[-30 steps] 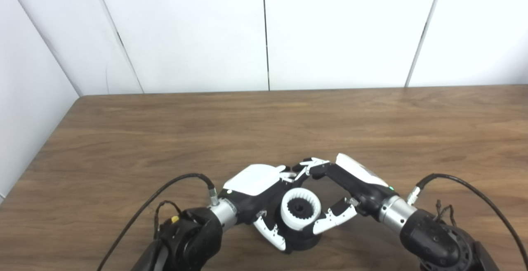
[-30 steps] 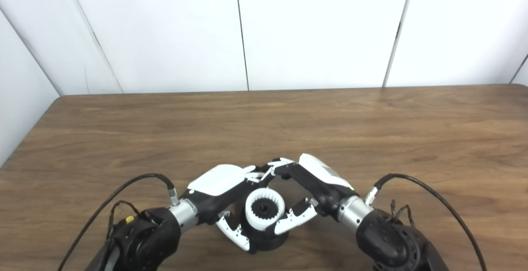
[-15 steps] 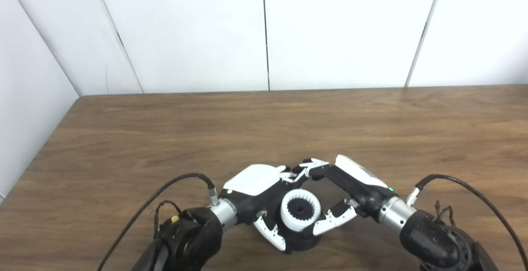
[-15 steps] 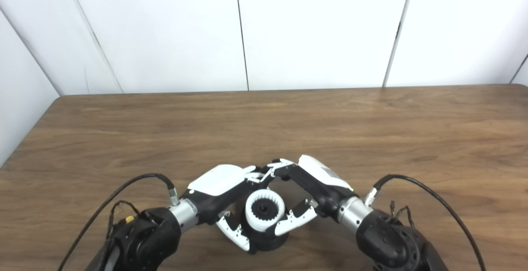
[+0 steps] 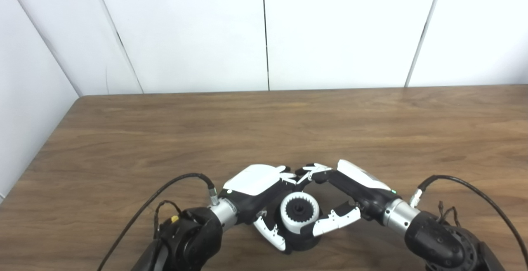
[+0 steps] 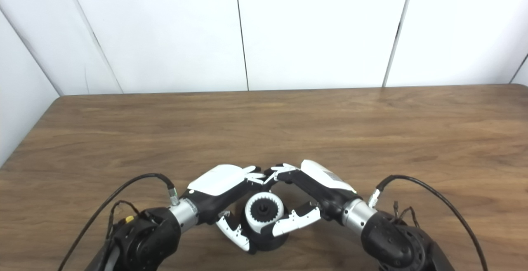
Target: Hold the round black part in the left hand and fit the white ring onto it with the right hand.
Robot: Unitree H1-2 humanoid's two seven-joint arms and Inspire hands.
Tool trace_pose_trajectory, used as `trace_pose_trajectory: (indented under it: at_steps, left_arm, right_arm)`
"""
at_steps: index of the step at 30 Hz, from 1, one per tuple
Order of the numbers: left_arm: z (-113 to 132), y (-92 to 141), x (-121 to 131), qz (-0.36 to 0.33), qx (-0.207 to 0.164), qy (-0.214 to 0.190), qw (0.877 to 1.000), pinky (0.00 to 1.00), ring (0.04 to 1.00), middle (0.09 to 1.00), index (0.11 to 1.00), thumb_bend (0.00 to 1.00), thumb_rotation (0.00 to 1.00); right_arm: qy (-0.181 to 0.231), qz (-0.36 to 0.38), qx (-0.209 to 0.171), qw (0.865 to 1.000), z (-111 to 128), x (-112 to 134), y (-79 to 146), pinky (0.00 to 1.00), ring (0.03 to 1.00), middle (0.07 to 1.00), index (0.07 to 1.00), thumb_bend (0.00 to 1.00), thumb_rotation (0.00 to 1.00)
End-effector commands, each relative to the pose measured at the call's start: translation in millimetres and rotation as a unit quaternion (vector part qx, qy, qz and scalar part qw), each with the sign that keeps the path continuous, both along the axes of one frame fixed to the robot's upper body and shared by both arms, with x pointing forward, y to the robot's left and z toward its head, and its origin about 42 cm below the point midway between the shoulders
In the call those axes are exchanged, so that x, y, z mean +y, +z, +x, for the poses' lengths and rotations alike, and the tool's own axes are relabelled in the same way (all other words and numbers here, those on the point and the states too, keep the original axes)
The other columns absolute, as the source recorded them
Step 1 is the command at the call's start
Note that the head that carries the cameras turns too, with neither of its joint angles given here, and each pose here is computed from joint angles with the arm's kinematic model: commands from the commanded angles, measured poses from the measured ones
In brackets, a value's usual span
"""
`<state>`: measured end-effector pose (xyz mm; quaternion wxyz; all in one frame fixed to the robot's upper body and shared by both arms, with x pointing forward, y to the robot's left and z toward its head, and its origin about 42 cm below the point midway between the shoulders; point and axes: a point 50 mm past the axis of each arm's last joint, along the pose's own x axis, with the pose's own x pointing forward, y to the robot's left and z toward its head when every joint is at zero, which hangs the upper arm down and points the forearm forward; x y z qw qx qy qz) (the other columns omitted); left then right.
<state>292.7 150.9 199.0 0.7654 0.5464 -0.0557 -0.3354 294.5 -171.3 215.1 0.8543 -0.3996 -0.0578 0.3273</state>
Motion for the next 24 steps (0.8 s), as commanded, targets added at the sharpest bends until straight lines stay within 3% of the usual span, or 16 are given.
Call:
trace_pose_trajectory:
  at_steps: [1, 11, 24]
  left_arm:
    - [4, 11, 2, 0.005, -0.024, 0.001, 1.0, 0.89, 0.992, 0.918, 0.668, 0.86, 0.23]
    - [2, 10, 4, 0.001, -0.022, 0.004, 1.0, 0.88, 0.996, 0.928, 0.676, 0.86, 0.23]
    - [8, 18, 23, 0.006, -0.029, 0.028, 0.999, 0.89, 0.995, 0.937, 0.757, 0.9, 0.26]
  right_arm:
    - [0.013, 0.008, -0.031, 0.999, 5, 2, 14, 0.84, 0.96, 0.894, 0.783, 1.0, 0.56]
    - [0.008, 0.009, -0.034, 0.999, 5, 0, 17, 0.84, 0.959, 0.891, 0.78, 1.0, 0.58]
    - [-0.01, 0.02, -0.036, 0.999, 8, -9, 20, 0.84, 0.966, 0.899, 0.753, 1.0, 0.56]
